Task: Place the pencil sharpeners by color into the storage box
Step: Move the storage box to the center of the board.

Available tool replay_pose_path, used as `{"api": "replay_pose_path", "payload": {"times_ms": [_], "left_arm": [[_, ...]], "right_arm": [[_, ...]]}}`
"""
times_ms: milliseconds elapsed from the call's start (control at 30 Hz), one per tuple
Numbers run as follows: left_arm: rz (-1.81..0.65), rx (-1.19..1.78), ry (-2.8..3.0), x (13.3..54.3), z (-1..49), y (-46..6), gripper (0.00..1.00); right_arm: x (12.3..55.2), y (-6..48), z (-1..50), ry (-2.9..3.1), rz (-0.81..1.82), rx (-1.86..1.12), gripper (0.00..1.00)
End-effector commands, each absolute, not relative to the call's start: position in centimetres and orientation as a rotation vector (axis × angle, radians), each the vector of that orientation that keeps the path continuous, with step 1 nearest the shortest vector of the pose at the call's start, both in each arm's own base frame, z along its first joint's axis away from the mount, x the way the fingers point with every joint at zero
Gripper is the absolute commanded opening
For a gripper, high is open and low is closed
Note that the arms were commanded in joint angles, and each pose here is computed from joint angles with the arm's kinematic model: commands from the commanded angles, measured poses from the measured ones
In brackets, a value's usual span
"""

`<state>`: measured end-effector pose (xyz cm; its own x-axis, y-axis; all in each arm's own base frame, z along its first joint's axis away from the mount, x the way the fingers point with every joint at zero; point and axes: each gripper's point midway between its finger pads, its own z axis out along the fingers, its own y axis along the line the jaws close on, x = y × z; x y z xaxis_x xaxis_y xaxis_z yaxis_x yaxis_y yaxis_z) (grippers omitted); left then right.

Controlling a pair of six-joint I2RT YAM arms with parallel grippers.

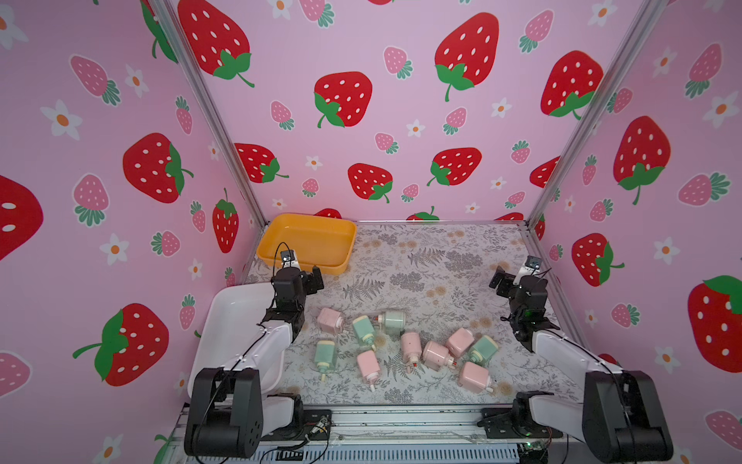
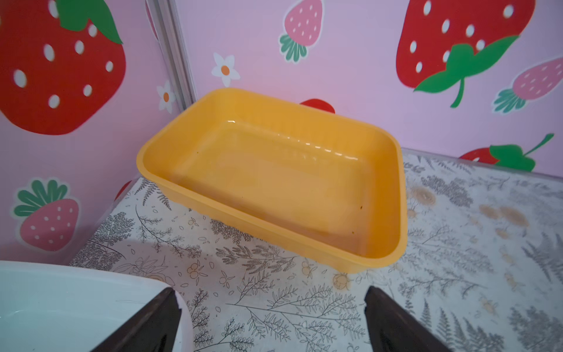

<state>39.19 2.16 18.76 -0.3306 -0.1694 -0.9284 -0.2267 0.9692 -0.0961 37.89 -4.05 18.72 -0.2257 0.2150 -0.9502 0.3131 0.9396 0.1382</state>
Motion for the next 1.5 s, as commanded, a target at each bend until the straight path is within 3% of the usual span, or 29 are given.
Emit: {"api": "replay_pose_path", "payload": {"times_ms": [0, 200, 400, 567, 1000, 1100, 1200, 1333, 1467], "left_arm": [[0.037, -0.509, 1.953, 37.8, 20.6, 3.1, 1.00], [-0.023, -0.695, 1.989, 36.8, 22.0, 2.0, 1.00], [-0.010, -0.996, 1.956, 36.8, 21.4, 3.1, 1.00], [0.041, -1.156, 1.924, 38.5, 20.9, 3.8, 0.99], [0.025, -1.212, 1.990, 45.5, 17.4, 2.4, 1.00], [0.004, -1.173, 2.027, 47.0, 17.0, 1.7, 0.97], [-0.022, -1.008, 2.132, 49.3, 17.0, 0.2, 0.88], [-0.155, -0.606, 2.411, 51.9, 15.9, -4.7, 0.86], [-0.025, -0.285, 2.550, 53.0, 14.3, -7.9, 0.86]], "right_arm": [[36.9, -2.5, 17.7, 1.972, 0.033, 0.477, 1.00], [37.2, 2.2, 17.1, 2.054, 0.427, 0.531, 1.00], [36.5, 5.3, 16.1, 2.172, 0.634, 0.524, 1.00], [35.3, 5.9, 16.3, 2.224, 0.628, 0.465, 1.00], [31.2, 4.7, 17.8, 2.222, 0.511, 0.440, 1.00], [30.7, 4.7, 18.1, 2.220, 0.514, 0.439, 1.00], [30.5, 4.6, 18.4, 2.209, 0.508, 0.449, 1.00], [30.6, 4.2, 18.4, 2.200, 0.486, 0.465, 1.00], [30.8, 4.1, 18.3, 2.203, 0.473, 0.468, 1.00]]}}
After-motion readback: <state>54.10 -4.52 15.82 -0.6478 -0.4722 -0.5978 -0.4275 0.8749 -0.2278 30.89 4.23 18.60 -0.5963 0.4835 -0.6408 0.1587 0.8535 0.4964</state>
